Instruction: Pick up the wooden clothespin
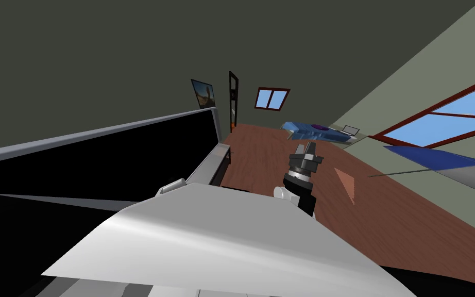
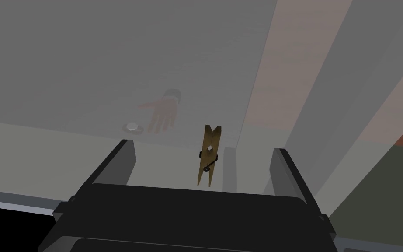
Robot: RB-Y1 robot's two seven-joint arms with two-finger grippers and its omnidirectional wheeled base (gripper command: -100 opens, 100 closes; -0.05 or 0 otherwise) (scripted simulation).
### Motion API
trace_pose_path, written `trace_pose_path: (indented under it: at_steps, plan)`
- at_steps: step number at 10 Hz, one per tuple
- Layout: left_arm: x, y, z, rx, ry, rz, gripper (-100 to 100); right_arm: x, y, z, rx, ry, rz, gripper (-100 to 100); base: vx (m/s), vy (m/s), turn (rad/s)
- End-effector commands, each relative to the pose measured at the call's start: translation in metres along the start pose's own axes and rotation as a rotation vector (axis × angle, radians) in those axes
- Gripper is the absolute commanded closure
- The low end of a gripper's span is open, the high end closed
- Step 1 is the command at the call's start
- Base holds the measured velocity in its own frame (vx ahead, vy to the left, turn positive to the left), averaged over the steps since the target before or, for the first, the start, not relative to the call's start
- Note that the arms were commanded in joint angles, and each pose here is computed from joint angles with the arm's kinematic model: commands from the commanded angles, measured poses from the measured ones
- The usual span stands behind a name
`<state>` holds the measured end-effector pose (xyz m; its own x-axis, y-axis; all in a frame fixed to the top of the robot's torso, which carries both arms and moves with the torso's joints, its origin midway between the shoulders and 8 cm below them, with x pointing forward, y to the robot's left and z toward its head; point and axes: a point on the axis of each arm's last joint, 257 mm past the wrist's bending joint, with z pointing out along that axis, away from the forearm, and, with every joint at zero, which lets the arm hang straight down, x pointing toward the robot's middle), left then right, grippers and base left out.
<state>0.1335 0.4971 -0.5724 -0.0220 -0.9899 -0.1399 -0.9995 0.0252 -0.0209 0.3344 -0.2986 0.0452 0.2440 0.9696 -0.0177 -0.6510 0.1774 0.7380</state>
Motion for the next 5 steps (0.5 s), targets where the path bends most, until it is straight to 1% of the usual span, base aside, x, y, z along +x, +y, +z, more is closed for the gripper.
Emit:
trace_pose_path:
  at_steps: [1,2,3,5]
  plan:
    - [0.0023,-0.0065,0.0047,0.0,-0.003,-0.017,-100,0.0,0.0,0.0,0.0,0.0,0.0,0,-0.087,0.023,-0.092]
    - [0.0025,-0.0028,0.0032,-0.001,-0.001,-0.008,-100,0.0,0.0,0.0,0.0,0.0,0.0,0,-0.044,0.014,-0.024]
    - [0.0026,-0.0034,0.0036,0.0,-0.002,-0.012,100,0.0,0.0,0.0,0.0,0.0,0.0,0,-0.007,0.002,0.004]
    - [0.0026,-0.0034,0.0036,0.0,-0.002,-0.011,100,0.0,0.0,0.0,0.0,0.0,0.0,0,0.0,0.0,0.0]
